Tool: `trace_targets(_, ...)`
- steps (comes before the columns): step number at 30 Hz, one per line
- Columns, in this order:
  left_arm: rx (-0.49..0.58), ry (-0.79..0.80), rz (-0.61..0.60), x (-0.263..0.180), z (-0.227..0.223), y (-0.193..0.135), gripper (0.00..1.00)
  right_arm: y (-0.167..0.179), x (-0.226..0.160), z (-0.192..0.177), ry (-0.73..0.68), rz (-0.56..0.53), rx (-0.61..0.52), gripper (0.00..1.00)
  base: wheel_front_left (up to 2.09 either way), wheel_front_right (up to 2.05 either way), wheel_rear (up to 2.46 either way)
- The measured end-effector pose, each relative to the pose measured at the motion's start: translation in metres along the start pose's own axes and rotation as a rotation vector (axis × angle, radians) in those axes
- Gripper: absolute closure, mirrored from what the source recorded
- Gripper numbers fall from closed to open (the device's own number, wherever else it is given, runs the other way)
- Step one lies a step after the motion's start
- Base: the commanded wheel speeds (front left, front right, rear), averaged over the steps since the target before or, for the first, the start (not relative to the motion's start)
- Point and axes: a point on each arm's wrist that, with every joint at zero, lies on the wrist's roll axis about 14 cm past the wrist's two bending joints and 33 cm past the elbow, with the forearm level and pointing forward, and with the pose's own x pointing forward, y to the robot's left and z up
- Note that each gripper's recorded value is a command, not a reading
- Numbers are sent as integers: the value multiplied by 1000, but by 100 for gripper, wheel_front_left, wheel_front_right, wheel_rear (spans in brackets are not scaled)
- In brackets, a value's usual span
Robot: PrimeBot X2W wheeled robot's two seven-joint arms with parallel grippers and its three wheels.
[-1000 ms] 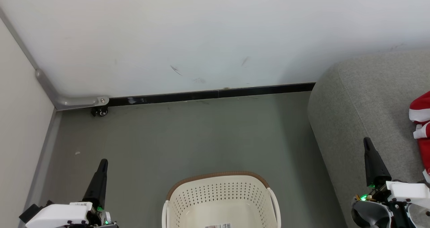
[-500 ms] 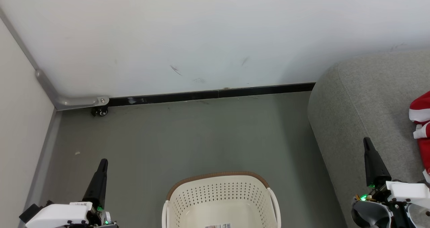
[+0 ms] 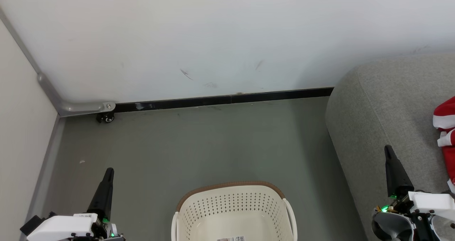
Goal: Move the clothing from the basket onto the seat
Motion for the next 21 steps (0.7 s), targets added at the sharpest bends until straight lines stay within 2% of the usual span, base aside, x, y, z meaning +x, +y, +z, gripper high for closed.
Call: trace_targets(21,0,0,-1,0,0,0,100,0,0,0,0,0,0,100,0,0,0)
